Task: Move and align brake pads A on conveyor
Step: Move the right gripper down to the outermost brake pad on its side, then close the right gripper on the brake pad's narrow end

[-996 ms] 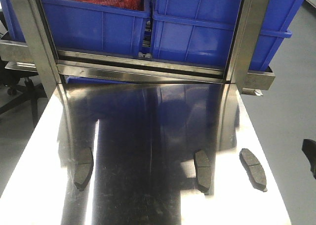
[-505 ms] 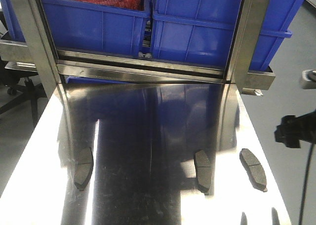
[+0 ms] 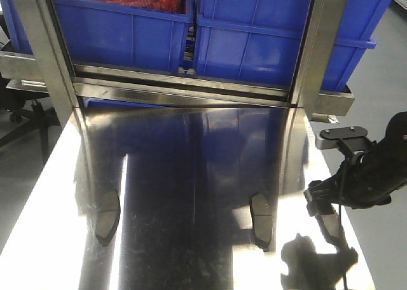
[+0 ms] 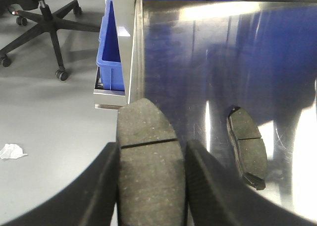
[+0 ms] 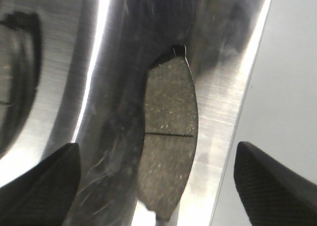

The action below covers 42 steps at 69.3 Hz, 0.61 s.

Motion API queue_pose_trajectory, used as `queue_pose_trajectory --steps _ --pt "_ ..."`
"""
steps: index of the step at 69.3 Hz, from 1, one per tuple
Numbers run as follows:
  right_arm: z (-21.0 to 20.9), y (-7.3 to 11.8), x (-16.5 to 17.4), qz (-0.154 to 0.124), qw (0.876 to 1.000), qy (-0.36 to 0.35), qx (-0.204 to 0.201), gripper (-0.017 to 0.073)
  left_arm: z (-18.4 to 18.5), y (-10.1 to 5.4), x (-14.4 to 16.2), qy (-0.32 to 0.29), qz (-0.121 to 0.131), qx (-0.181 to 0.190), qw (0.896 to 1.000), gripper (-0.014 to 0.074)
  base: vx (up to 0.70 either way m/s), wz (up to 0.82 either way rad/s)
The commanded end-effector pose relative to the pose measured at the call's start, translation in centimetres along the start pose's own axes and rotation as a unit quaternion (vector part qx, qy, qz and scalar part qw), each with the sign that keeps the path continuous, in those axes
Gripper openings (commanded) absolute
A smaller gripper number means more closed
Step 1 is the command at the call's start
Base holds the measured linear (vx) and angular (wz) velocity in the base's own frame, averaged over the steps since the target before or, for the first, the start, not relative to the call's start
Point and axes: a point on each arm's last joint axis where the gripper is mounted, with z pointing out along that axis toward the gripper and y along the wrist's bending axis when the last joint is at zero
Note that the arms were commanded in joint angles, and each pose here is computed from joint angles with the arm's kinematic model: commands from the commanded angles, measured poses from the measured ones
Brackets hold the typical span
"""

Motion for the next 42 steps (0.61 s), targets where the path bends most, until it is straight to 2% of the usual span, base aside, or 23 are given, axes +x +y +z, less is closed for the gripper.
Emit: queue_pose_trajectory --steps 1,25,42 --pt "-0.5 -0.2 -1.2 0.002 0.999 -0.033 0.007 0.0594 -0.7 -0.2 -1.6 -0.058 0.002 0.008 0.998 0.0129 0.0 0.0" --pt "1.1 -0.3 -1.2 0.002 1.0 -0.012 0.005 0.0589 -0.7 -0.2 -1.6 -0.058 0.002 0.008 0.998 0.0129 0.0 0.0" --pt "1.1 -0.3 -1.2 0.002 1.0 -0.012 0.005 0.051 -0.7 -0.2 -1.6 -0.058 0.002 0.008 0.998 0.0129 0.0 0.0"
